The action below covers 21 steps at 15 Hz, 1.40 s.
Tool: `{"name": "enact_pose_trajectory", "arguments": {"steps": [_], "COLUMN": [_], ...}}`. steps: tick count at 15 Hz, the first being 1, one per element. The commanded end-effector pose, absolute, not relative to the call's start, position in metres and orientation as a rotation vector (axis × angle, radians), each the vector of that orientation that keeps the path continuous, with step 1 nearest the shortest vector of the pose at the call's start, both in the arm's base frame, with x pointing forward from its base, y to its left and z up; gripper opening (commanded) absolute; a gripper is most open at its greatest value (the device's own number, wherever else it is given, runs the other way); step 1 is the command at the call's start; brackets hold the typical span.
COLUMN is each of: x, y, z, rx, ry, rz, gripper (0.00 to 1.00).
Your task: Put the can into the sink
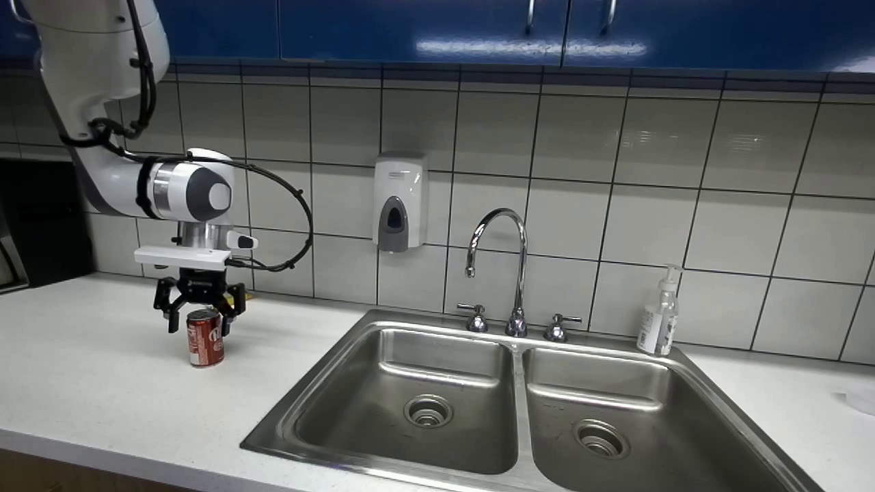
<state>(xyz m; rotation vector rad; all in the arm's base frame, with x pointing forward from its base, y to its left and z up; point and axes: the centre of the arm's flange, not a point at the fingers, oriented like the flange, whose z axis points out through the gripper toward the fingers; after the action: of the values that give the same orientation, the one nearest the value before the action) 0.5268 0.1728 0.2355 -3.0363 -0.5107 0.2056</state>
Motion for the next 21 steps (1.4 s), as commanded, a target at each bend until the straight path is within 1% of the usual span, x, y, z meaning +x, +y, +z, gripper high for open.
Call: {"name": "enact_pose_trajectory", "arguments": {"steps": [1, 7, 14, 15, 16, 19, 20, 21], "x": [0.530, 0.530, 0.529, 0.529, 0.529, 0.530, 0.530, 0.529], "y": [0.184, 0.197, 0.185, 0.184, 0.184, 0.183, 0.184, 0.184], "z": [0.236, 0.241, 0.242, 0.242, 0.242, 0.241, 0.241, 0.243], "rx": [-3.075, -3.129, -3.159, -3.164, -3.162, -3.159, -3.155, -3.152], "ry": [-0.518, -0.499, -0.422, -0.425, -0.428, -0.438, -0.443, -0.445], "rz": [0.184, 0.136, 0.138, 0.137, 0.138, 0.142, 0.144, 0.144], "gripper": [1.00, 1.00, 1.00, 0.75, 0.74, 0.49, 0.42, 0.38]}}
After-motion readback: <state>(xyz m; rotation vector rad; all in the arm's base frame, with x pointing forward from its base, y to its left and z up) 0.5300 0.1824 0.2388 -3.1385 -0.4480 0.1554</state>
